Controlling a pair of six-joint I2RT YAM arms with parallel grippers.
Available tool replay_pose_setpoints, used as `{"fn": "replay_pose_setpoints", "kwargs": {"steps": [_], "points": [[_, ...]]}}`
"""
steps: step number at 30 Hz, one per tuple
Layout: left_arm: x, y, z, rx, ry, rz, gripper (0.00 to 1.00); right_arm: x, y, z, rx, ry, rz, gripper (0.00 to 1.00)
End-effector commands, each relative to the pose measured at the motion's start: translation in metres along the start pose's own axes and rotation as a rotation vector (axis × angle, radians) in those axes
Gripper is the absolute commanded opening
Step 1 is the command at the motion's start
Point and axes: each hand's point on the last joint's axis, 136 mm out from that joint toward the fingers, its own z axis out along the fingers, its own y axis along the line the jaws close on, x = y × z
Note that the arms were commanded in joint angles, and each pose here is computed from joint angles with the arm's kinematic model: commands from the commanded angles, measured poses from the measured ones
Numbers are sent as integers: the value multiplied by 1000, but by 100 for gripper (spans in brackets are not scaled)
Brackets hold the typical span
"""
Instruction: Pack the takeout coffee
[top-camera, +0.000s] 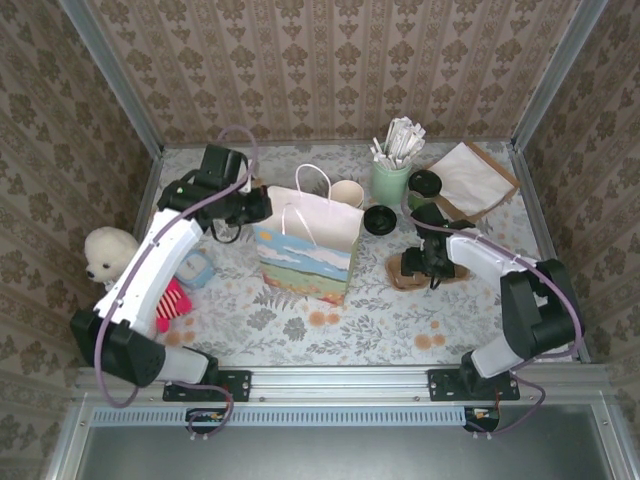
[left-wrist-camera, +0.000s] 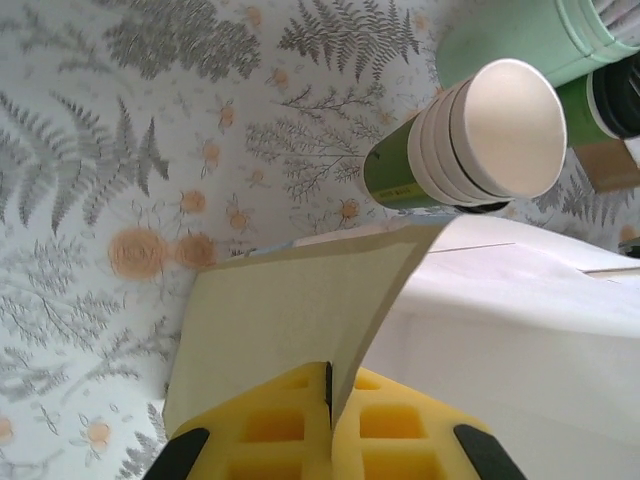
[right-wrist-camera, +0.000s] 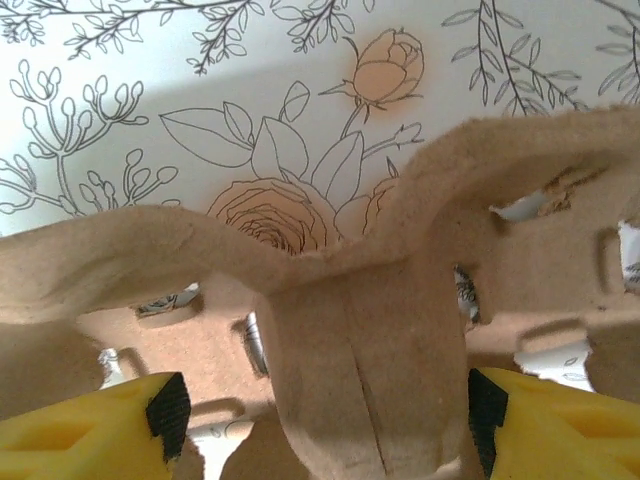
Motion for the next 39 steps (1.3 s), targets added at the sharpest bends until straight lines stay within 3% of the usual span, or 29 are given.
{"fn": "replay_pose_setpoints", "kwargs": {"steps": [1,5,12,14,19,25,30,39], "points": [[1,7,-13,-18,-103,-227,2,-9,-6,-6,61,2,-76,76],[17,-4,-17,11,-146,-245,13,-11,-2,-3,55,49,-156,75],[16,-14,-31,92,-118,-79,46,-7,-1,3,59,109,-209,76],[7,-18,-47,116,-163,16,64,-3,0,3,49,116,-209,76],[-13,-32,-77,158,-271,291,94,7,0,9,20,131,-202,75],[-34,-63,-88,244,-375,601,100,4,-1,16,22,115,-204,64],[-29,-93,-76,407,-307,790,100,0,-3,10,36,80,-198,51],[-9,-123,-64,627,-151,936,97,-8,-8,-19,24,-66,-198,32]]}}
